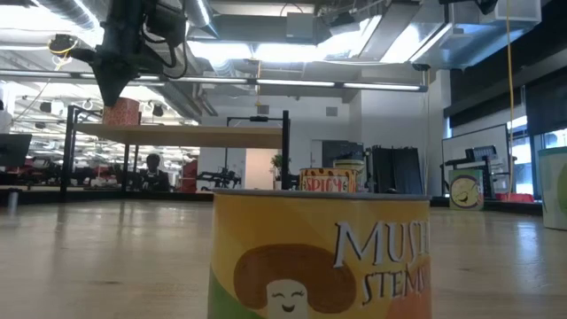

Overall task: Pick and place cans onto a shelf
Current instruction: Put the canned meatballs on the shelf

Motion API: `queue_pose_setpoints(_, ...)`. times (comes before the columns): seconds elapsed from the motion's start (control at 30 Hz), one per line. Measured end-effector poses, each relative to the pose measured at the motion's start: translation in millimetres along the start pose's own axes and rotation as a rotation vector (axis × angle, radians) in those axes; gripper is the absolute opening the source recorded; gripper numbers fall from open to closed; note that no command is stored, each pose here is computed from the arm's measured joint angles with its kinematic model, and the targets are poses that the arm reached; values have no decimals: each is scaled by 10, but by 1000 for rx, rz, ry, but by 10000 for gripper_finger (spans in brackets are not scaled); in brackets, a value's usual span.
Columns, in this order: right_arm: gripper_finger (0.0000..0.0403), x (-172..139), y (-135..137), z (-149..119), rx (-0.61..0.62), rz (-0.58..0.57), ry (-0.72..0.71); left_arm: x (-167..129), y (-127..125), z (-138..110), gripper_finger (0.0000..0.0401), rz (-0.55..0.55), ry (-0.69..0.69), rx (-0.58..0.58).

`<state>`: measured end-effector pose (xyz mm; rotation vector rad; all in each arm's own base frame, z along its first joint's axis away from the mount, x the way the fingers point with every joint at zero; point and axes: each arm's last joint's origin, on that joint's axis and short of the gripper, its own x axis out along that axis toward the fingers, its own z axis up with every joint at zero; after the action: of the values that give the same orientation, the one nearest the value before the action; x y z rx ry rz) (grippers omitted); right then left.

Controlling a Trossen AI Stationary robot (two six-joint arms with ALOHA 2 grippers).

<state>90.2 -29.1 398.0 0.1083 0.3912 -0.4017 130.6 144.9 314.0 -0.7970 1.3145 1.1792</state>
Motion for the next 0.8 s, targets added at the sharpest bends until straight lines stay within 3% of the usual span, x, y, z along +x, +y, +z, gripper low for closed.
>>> queue_pose_setpoints(0.3, 16, 0, 0, 0, -2, 0, 0, 25, 67, 116, 0, 1, -69, -8)
queue_pose_setpoints(0.6, 16, 2, 0, 0, -2, 0, 0, 186, -7, 296, 0, 90, -67, -3)
queue_pose_setpoints(0.8, 16, 28, 3, 4, -3, -1, 9, 280, -92, 439, 0, 75, -106, -16)
